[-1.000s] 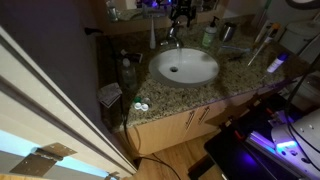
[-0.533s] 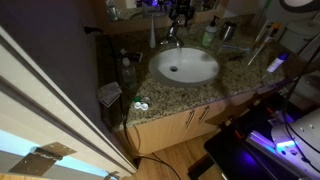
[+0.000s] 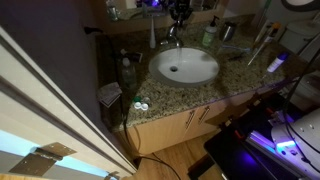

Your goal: Push the tap lever down then pull it up

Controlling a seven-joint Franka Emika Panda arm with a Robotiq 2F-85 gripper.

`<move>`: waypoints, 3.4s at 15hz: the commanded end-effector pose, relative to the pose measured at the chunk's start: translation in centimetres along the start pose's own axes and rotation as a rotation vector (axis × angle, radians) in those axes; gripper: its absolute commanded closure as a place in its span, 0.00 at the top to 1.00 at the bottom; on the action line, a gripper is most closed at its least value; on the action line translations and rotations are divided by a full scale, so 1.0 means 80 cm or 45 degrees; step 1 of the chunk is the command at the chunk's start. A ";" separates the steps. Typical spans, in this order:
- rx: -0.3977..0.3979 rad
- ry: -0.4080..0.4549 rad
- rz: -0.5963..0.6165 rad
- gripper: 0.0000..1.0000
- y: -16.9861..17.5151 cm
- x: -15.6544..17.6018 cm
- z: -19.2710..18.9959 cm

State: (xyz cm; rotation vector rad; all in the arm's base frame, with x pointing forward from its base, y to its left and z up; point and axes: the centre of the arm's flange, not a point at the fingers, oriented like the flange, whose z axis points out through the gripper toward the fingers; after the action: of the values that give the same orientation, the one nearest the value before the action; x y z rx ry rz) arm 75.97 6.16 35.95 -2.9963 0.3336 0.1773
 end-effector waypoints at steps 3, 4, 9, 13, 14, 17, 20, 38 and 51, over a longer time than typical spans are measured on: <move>-0.049 -0.072 -0.073 0.07 -0.003 -0.027 0.014; -0.050 -0.125 -0.105 0.07 -0.003 -0.032 0.017; -0.058 -0.284 -0.247 0.07 -0.018 -0.053 0.059; -0.116 -0.394 -0.298 0.07 -0.034 -0.068 0.092; -0.154 -0.463 -0.292 0.07 -0.035 -0.077 0.110; -0.287 -0.644 -0.305 0.07 -0.036 -0.100 0.162; -0.338 -0.664 -0.317 0.56 -0.027 -0.120 0.161; 0.037 -0.133 -0.231 1.00 -0.020 -0.071 0.022; 0.058 0.004 0.076 1.00 -0.014 -0.038 0.055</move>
State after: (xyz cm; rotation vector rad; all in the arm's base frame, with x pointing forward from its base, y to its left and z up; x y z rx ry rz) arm 73.14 8.74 31.95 -2.8953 0.3847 0.1284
